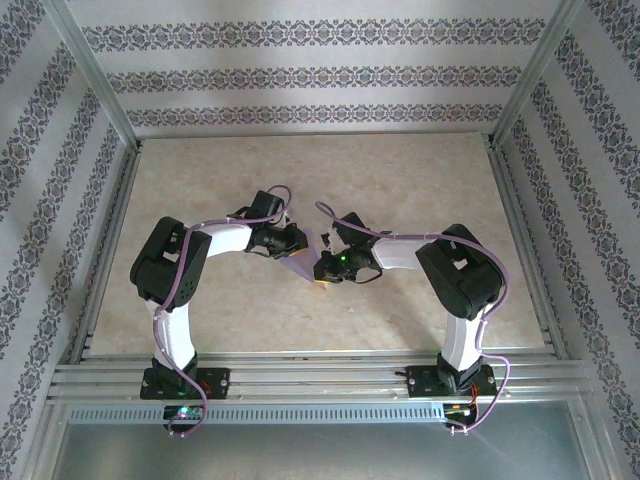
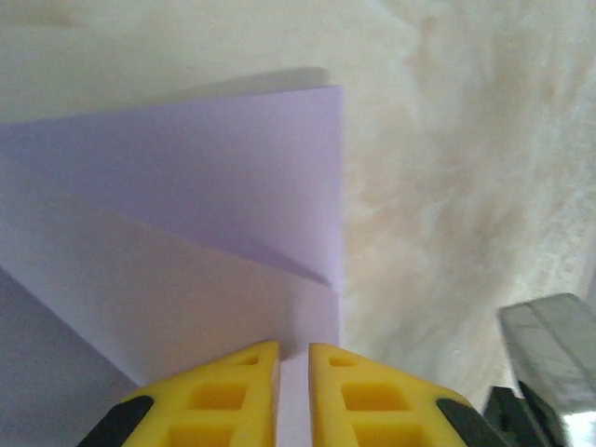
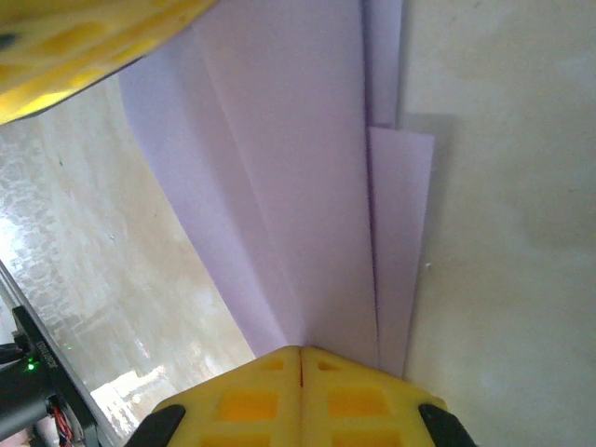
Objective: Fold a paper plane with a square sheet of paper (pick it up from the middle)
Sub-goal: Fourth fold the wing at the center of the table.
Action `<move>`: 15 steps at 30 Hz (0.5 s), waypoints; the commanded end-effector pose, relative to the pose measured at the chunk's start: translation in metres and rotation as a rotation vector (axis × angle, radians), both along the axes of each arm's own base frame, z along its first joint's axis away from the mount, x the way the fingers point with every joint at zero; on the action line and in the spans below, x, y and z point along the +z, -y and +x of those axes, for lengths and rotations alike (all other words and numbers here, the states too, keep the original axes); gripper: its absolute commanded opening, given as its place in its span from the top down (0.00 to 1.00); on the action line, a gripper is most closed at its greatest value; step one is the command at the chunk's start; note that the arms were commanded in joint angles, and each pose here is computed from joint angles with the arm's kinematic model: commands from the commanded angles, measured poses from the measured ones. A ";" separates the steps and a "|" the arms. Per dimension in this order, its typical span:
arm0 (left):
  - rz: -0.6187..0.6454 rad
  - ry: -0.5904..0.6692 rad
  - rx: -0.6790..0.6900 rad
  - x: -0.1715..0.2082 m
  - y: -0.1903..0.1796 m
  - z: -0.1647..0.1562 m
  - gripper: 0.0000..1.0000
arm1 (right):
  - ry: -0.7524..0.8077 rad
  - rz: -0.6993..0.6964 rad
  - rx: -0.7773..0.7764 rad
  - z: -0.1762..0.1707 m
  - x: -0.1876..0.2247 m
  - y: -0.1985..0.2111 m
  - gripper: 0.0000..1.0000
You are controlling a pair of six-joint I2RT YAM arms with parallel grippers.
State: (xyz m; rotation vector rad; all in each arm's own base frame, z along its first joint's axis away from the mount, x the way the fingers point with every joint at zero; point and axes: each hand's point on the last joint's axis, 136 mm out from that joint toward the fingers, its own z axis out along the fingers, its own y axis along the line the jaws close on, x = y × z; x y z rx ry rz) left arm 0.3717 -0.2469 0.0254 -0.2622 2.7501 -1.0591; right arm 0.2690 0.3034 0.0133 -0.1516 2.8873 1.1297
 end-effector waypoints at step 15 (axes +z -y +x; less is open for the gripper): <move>0.091 0.009 -0.019 -0.021 -0.041 0.024 0.83 | -0.135 -0.290 -0.006 -0.039 -0.055 0.055 0.97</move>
